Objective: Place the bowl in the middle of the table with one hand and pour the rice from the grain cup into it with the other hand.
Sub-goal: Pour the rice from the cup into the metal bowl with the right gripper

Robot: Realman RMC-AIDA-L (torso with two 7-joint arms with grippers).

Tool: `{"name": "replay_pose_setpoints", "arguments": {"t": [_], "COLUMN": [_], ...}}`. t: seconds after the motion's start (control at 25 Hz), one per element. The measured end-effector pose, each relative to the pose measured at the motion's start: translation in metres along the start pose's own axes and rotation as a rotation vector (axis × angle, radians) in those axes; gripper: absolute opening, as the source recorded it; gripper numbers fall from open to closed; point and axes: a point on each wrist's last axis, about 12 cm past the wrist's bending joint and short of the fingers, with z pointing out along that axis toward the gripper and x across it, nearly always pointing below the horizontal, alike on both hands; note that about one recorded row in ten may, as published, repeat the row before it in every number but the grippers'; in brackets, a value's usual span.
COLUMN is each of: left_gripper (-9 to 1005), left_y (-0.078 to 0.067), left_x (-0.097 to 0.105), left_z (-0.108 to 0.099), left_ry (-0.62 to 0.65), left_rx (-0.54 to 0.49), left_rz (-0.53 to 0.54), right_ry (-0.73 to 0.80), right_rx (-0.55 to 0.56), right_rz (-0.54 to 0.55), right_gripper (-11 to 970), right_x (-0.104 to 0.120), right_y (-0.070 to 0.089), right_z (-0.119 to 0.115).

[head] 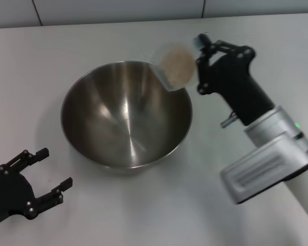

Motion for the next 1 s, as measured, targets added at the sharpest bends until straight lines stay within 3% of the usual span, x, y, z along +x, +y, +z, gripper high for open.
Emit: {"name": "replay_pose_setpoints", "arguments": {"t": [0.04, 0.16, 0.2, 0.24, 0.4, 0.76, 0.8, 0.84, 1.0], "left_gripper": [815, 815, 815, 815, 815, 815, 815, 815, 815], "left_y": [0.0, 0.0, 0.0, 0.0, 0.0, 0.001, 0.001, 0.001, 0.001], "left_x": [0.0, 0.0, 0.0, 0.0, -0.001, -0.001, -0.002, -0.002, -0.002], "left_z": [0.0, 0.0, 0.001, 0.001, 0.002, 0.002, 0.002, 0.002, 0.002], "left_ry": [0.0, -0.001, -0.001, -0.001, 0.004, 0.005, 0.005, 0.005, 0.005], "left_rx": [0.0, 0.001, 0.004, 0.009, 0.027, 0.027, 0.027, 0.027, 0.027], "left_rz": [0.0, -0.002, -0.002, -0.001, -0.002, -0.002, -0.002, -0.002, -0.002], "right_ry": [0.0, -0.004, -0.012, -0.012, -0.07, -0.209, -0.221, -0.221, -0.238], "right_rx": [0.0, -0.024, -0.041, -0.041, -0.059, -0.084, -0.093, -0.093, -0.102], "right_rz": [0.0, -0.218, -0.36, -0.36, -0.55, -0.828, -0.947, -0.947, -1.162], "right_gripper": [9, 9, 10, 10, 10, 9, 9, 9, 10], "right_x": [0.0, -0.007, -0.011, -0.011, -0.018, -0.031, -0.033, -0.033, -0.037], "right_y": [0.0, 0.007, 0.011, 0.011, 0.015, 0.025, 0.028, 0.028, 0.034], "right_z": [0.0, 0.004, 0.006, 0.006, 0.01, 0.009, 0.009, 0.009, 0.009]}}
